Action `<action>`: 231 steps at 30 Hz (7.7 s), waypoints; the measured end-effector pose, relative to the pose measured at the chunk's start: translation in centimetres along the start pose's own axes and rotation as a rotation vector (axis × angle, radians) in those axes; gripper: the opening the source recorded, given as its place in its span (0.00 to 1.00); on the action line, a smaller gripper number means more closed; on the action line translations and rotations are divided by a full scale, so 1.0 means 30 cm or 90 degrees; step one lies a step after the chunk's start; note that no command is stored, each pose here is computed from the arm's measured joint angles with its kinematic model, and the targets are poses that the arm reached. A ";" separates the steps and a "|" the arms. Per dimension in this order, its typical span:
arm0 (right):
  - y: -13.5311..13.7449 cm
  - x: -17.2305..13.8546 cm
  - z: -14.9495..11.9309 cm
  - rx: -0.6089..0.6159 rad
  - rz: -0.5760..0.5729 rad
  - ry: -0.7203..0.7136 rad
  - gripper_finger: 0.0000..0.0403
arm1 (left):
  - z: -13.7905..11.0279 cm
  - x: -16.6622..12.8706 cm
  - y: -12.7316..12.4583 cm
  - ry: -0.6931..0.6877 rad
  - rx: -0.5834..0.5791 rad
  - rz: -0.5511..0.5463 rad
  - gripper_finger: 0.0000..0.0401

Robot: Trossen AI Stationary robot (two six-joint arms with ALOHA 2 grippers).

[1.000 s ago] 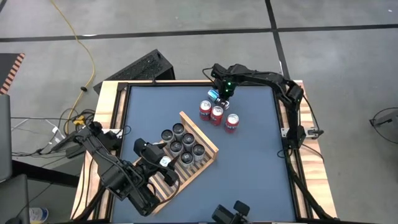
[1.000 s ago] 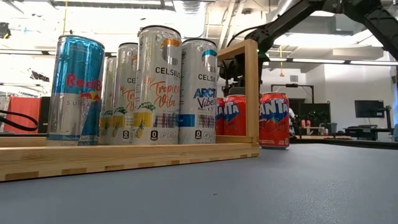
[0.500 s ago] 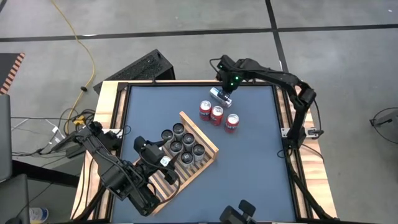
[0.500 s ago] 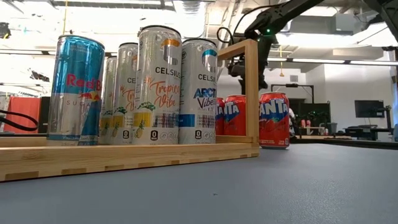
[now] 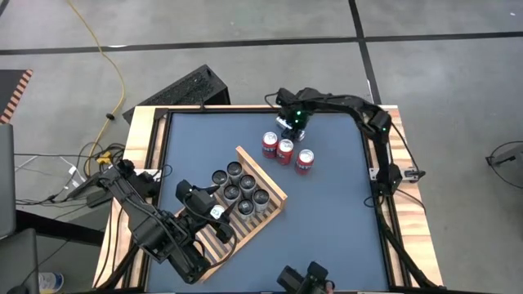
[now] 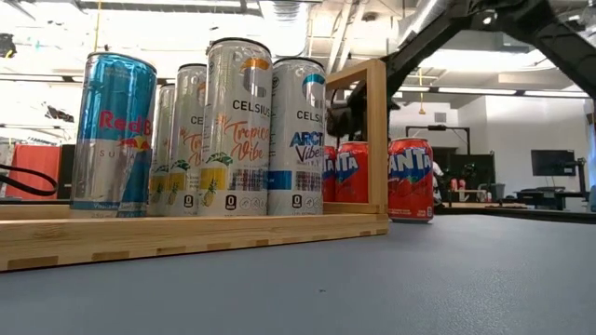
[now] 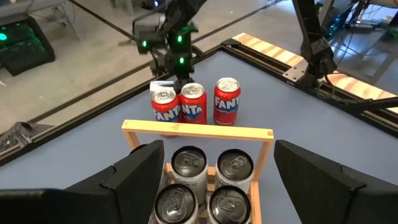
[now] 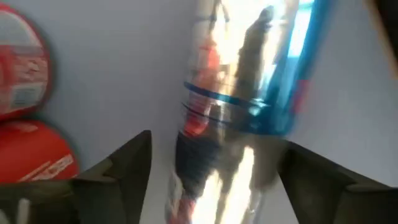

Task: Place canned beverage on shelf
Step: Put the blue soda can on the shelf aligned with the other blue soda cans

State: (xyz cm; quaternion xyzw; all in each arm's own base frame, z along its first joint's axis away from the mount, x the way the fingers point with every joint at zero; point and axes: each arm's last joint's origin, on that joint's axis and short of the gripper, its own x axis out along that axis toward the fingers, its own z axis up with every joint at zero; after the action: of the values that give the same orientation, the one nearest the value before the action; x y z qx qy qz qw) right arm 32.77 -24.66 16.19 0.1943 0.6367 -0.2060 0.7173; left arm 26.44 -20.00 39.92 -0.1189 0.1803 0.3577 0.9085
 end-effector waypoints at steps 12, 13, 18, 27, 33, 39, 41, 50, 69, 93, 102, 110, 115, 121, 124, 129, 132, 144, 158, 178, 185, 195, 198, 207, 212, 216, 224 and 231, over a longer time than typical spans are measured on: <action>0.029 0.005 -0.006 -0.005 -0.031 0.020 0.40 | 0.007 0.013 0.003 -0.006 -0.005 0.009 0.73; 0.026 -0.005 -0.009 -0.003 -0.032 0.017 0.40 | 0.007 0.013 0.003 -0.008 -0.005 0.009 0.73; -0.002 -0.101 -0.021 0.011 -0.036 -0.023 0.40 | 0.013 0.013 0.004 -0.043 -0.007 0.015 0.73; 0.052 -0.471 -0.104 0.005 -0.079 -0.233 0.40 | 0.042 0.002 0.022 -0.131 -0.055 0.023 0.73; 0.224 -0.791 -0.280 0.005 -0.063 -0.455 0.40 | 0.128 -0.045 0.108 -0.174 -0.089 0.015 0.73; 0.447 -0.957 -0.469 -0.028 -0.034 -0.611 0.40 | 0.208 -0.087 0.159 -0.160 -0.110 -0.021 0.73; 0.504 -0.991 -0.527 -0.024 -0.011 -0.649 0.40 | 0.240 -0.101 0.137 -0.144 -0.107 -0.062 0.73; 0.780 -1.000 -0.676 -0.026 -0.050 -0.760 0.40 | 0.439 -0.073 0.054 -0.209 0.044 -0.330 0.73; 1.004 -0.819 -0.665 0.112 -0.267 -0.848 0.40 | 0.519 0.245 0.124 -0.256 -0.009 -0.305 0.73; 1.000 -0.827 -0.646 0.136 -0.251 -0.853 0.40 | 0.481 0.455 0.085 -0.199 0.017 -0.317 0.73; 1.008 -0.826 -0.654 0.123 -0.241 -0.849 0.40 | 0.481 0.479 0.073 -0.212 0.017 -0.330 0.71; 1.009 -0.828 -0.653 0.114 -0.236 -0.845 0.40 | 0.475 0.479 0.065 -0.208 0.010 -0.326 0.54; 1.015 -0.827 -0.656 0.100 -0.221 -0.838 0.60 | 0.470 0.454 0.064 -0.211 0.021 -0.300 0.54; 0.996 -0.883 -0.716 0.056 -0.125 -0.819 0.92 | 0.499 0.361 0.118 -0.212 0.049 -0.312 0.55; 0.963 -0.932 -0.753 0.010 -0.072 -0.804 0.94 | 0.512 0.315 0.162 -0.195 0.065 -0.322 0.55; 0.880 -1.042 -0.831 -0.138 0.001 -0.799 0.90 | 0.484 0.295 0.175 -0.124 0.129 -0.412 0.55; 0.824 -1.108 -0.860 -0.199 0.063 -0.810 0.88 | 0.468 0.292 0.154 -0.093 0.169 -0.535 0.55; 0.840 -1.134 -0.867 -0.399 0.220 -0.789 0.88 | 0.407 0.408 0.061 -0.081 0.293 -0.716 0.55; 0.919 -1.073 -0.865 -0.450 0.241 -0.729 0.88 | 0.336 0.557 0.020 -0.002 0.310 -0.753 0.56; 0.962 -0.989 -0.768 -0.461 0.236 -0.662 0.88 | 0.320 0.573 0.018 0.011 0.326 -0.726 0.56; 0.953 -0.970 -0.762 -0.460 0.204 -0.638 0.87 | 0.303 0.577 0.026 0.051 0.329 -0.707 0.56; 0.929 -0.972 -0.769 -0.491 0.097 -0.633 0.87 | 0.285 0.577 0.035 0.097 0.332 -0.692 0.56; 0.921 -0.971 -0.757 -0.498 0.074 -0.620 0.87 | 0.283 0.578 0.036 0.100 0.332 -0.683 0.56; 1.002 -0.902 -0.724 -0.599 0.042 -0.563 0.87 | 0.233 0.634 0.021 0.169 0.322 -0.664 0.56; 1.027 -0.874 -0.713 -0.622 0.018 -0.515 0.87 | 0.221 0.639 0.021 0.187 0.325 -0.662 0.56; 1.032 -0.865 -0.710 -0.633 0.009 -0.492 0.87 | 0.223 0.641 0.024 0.191 0.322 -0.664 0.56; 1.035 -0.867 -0.708 -0.652 0.006 -0.499 0.82 | 0.223 0.641 0.024 0.189 0.324 -0.670 0.56; 1.039 -0.870 -0.707 -0.678 0.015 -0.505 0.75 | 0.212 0.647 0.015 0.195 0.332 -0.698 0.56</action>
State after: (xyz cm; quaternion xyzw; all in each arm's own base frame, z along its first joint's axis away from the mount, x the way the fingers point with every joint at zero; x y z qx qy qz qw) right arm 29.29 14.24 40.21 -0.2705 0.3369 0.0890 0.8974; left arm 40.85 -5.69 37.65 -0.0184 0.3030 -0.2370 0.9229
